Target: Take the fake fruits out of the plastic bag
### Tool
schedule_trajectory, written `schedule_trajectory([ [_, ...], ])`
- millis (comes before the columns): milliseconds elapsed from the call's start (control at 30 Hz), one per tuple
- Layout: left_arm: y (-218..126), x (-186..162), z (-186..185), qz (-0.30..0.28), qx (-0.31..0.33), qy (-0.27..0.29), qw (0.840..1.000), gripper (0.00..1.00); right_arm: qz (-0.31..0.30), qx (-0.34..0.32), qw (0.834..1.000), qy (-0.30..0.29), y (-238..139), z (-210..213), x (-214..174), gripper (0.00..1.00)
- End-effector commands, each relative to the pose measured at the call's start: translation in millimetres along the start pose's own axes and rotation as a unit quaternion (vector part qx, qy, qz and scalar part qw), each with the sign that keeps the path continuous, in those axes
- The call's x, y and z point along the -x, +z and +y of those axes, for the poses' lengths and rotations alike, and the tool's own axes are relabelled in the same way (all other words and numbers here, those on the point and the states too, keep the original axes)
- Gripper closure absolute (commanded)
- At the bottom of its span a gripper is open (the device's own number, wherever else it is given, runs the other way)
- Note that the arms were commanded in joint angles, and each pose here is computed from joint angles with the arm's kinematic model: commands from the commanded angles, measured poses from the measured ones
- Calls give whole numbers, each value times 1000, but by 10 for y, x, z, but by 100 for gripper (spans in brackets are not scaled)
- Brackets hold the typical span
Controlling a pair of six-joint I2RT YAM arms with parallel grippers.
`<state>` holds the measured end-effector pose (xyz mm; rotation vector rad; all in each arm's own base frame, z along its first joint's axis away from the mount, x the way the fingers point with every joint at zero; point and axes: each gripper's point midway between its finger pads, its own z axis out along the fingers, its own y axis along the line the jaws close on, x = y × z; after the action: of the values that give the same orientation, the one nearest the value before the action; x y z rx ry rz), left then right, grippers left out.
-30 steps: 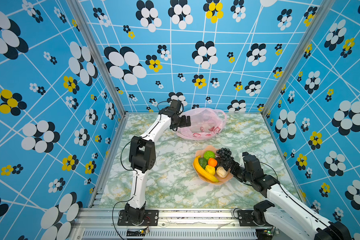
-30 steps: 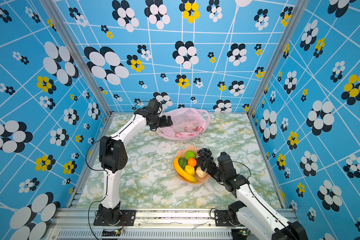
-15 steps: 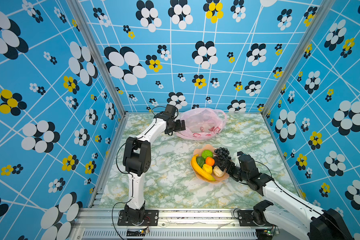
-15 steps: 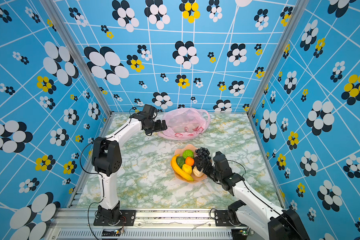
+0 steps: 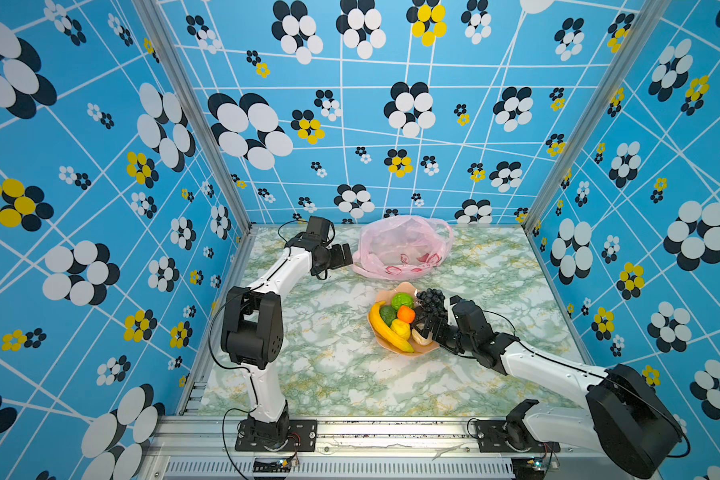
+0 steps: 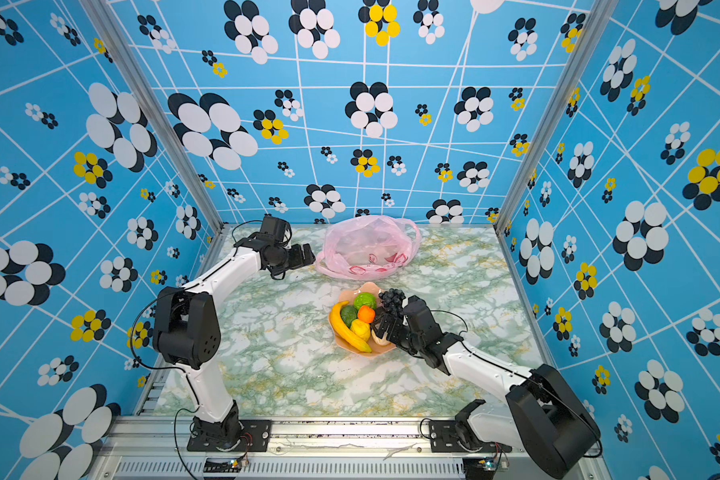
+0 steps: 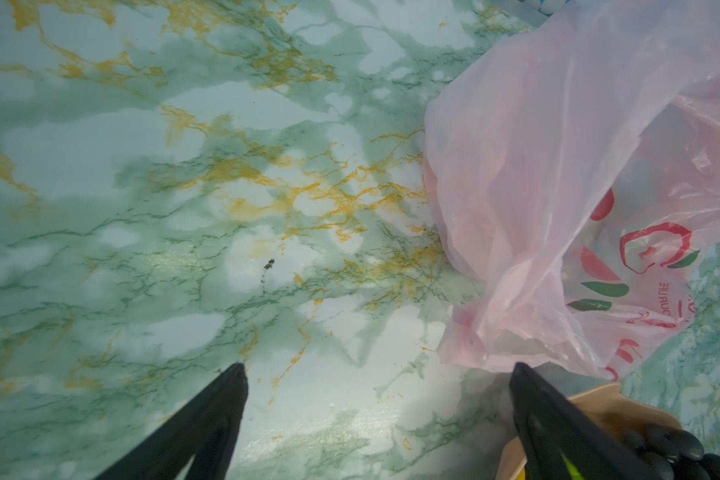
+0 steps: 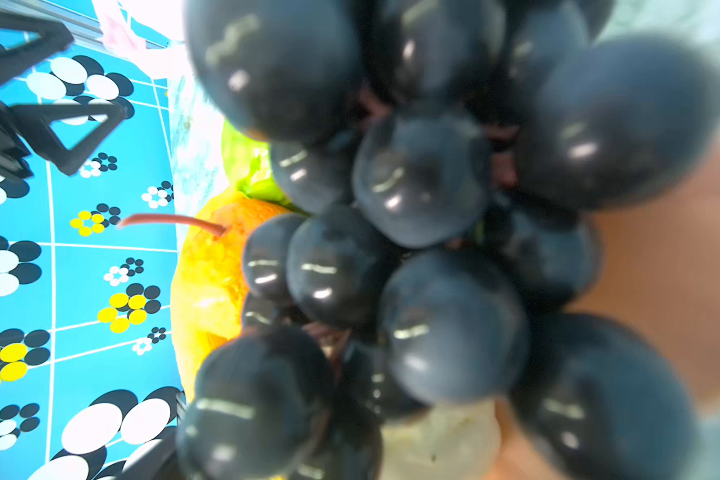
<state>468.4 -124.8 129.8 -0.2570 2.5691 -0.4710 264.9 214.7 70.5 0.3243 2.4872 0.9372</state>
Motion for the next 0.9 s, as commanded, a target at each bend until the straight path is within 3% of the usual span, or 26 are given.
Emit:
schedule_trajectory([
  [0,-139,29,98,-19,-7,-15,1000,1,-12,27,999,-22,92,225,100,1],
  [300,-225,-142,294,-35,-7,-25,999,1,2,-9,999,-49,46,122,17,1],
  [633,-505,-223,601,-114,15,-46,992,1,7,-101,985,-142,-685,-161,-68,1],
  [800,-811,-225,844,-189,75,-28,979,1,-97,-192,960,-182,-1266,-206,435,1],
  [867,-962,-236,995,-217,115,-24,969,1,-150,-234,946,-170,-1483,-261,737,1],
])
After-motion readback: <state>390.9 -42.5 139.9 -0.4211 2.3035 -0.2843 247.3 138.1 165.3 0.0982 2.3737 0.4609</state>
